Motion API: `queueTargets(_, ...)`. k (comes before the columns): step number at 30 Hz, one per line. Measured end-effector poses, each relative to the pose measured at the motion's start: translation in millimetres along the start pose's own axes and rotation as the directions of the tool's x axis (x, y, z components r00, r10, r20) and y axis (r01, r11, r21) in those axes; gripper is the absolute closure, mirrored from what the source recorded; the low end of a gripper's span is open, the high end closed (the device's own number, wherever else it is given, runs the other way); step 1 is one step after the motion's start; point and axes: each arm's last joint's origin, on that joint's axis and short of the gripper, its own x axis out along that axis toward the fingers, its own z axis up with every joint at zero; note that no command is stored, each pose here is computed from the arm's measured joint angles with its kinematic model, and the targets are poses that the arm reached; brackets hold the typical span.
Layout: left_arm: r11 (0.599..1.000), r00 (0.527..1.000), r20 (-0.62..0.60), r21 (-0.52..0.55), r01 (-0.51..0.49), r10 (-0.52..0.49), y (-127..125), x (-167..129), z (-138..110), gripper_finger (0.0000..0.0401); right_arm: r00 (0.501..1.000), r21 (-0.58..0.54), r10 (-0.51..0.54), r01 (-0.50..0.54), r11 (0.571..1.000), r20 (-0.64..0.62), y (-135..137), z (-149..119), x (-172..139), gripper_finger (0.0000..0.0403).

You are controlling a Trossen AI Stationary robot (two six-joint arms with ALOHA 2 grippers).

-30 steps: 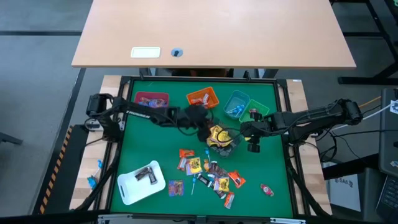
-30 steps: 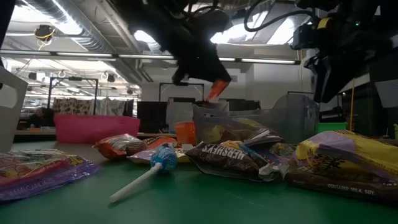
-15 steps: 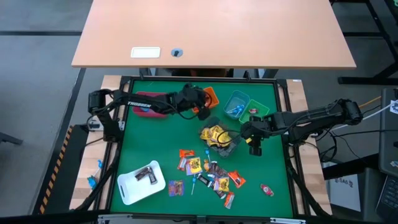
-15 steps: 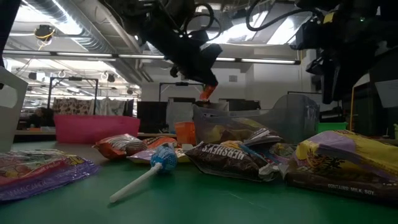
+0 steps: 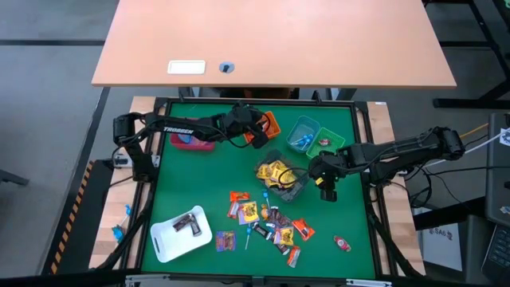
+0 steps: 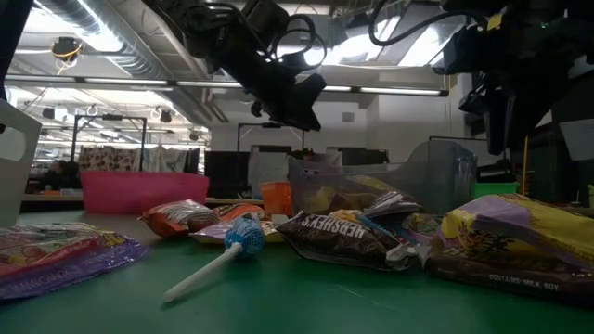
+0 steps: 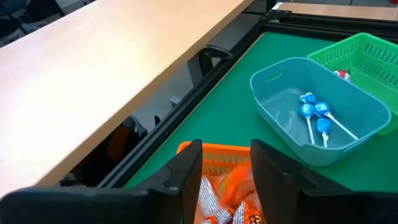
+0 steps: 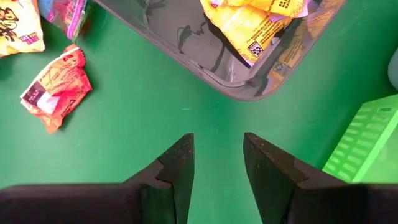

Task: Sort candy
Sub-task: Put the orange chocolate into the orange bin, then put the red chocolate into the green bin

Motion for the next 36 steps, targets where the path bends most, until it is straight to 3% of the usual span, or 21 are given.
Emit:
queueTargets(13,1.000,1.000,0.000,-0.001,0.002,-0.002,-0.2,0.0,0.0,0.0274,1.000,0.013,0.000,0.000,1.000,-0.002,-0.2,-0.2,0.0,0.0261)
queueTargets(23,1.000,1.000,-0.001,-0.001,0.002,-0.002,-0.2,0.0,-0.1,0.0273,0.999,0.063,-0.003,0.006,0.998,-0.044,-0.9,-4.1,-0.1,0.0143)
queueTargets(26,1.000,1.000,-0.001,-0.001,0.001,-0.001,-0.1,0.0,-0.1,0.0273,0.995,0.129,0.073,-0.065,0.989,-0.063,1.3,-4.9,-0.2,0.0119)
queueTargets(31,1.000,1.000,0.000,-0.001,0.002,-0.002,-0.4,-0.2,0.0,0.0273,0.969,0.337,0.223,-0.178,0.924,-0.102,10.4,-7.3,-0.7,0.0107)
queueTargets(36,1.000,1.000,-0.001,-0.002,0.002,-0.002,-0.4,-0.2,0.0,0.0273,0.951,0.345,0.265,-0.199,0.917,-0.156,36.7,-16.5,-0.6,0.0113)
